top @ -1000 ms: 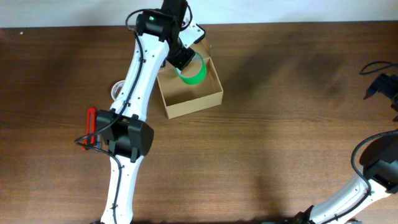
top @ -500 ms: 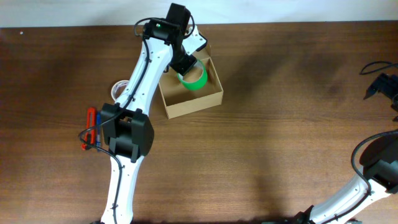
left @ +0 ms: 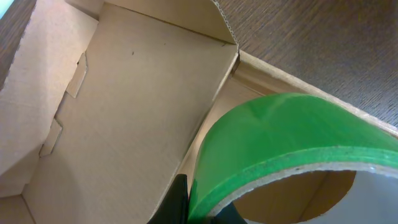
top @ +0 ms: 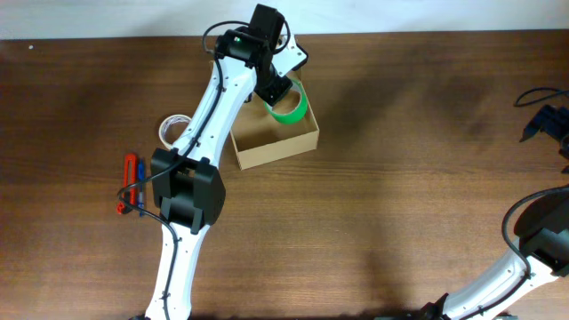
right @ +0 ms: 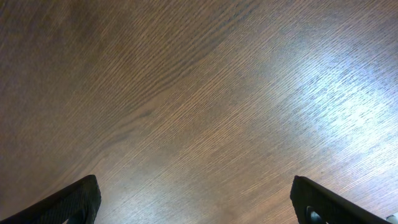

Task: Pack container
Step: 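Carry the green tape roll with the left gripper into the box, then release the green tape in the box and lift the left gripper away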

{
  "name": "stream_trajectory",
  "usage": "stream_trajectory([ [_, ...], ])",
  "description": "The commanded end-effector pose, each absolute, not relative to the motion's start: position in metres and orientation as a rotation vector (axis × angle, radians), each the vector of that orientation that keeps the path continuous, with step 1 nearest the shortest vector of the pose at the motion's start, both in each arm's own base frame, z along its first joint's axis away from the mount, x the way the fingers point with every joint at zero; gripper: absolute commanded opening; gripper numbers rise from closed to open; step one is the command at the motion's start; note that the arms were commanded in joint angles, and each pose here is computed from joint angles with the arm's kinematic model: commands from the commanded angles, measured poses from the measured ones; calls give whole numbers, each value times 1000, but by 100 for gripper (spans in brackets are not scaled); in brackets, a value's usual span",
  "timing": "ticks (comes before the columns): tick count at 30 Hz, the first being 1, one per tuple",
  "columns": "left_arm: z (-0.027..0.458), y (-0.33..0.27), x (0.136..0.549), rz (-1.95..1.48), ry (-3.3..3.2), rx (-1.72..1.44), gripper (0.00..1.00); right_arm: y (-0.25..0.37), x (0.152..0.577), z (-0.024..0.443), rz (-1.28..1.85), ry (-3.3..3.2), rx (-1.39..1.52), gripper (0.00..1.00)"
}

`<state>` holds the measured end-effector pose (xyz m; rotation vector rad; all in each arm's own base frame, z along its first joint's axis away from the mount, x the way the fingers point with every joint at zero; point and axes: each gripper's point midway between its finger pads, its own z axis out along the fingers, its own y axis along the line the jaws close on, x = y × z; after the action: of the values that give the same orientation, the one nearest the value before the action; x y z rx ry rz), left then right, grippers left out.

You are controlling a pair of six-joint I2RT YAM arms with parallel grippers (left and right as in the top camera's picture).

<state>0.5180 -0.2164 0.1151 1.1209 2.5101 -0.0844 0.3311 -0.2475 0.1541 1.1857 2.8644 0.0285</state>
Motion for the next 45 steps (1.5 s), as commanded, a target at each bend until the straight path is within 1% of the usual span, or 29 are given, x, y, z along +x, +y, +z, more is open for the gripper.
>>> stream_trajectory([
  [1, 99, -215, 516, -73, 2537, 1150, 1, -246, 332, 152, 45, 2865, 1192, 99],
  [6, 78, -213, 513, -69, 2583, 1167, 1, -245, 332, 152, 46, 2866, 1192, 99],
  [17, 72, -212, 518, -57, 2578, 1162, 1, -246, 332, 152, 45, 2865, 1192, 99],
  [25, 50, -210, 512, -61, 2631, 1183, 2, -246, 332, 152, 45, 2865, 1192, 99],
  [29, 50, -206, 515, -20, 2631, 1177, 10, -246, 332, 152, 45, 2865, 1192, 99],
  [34, 52, -205, 517, -9, 2625, 1173, 29, -245, 332, 152, 46, 2866, 1192, 99],
  [35, 53, -205, 517, -9, 2623, 1172, 30, -246, 332, 152, 45, 2865, 1192, 99],
  [40, 65, -208, 523, -7, 2593, 1157, 30, -245, 332, 152, 46, 2866, 1192, 99],
  [42, 77, -209, 526, -7, 2575, 1146, 27, -245, 332, 152, 46, 2866, 1192, 99],
  [45, 108, -213, 527, -8, 2534, 1129, 27, -246, 332, 152, 45, 2865, 1192, 99],
])
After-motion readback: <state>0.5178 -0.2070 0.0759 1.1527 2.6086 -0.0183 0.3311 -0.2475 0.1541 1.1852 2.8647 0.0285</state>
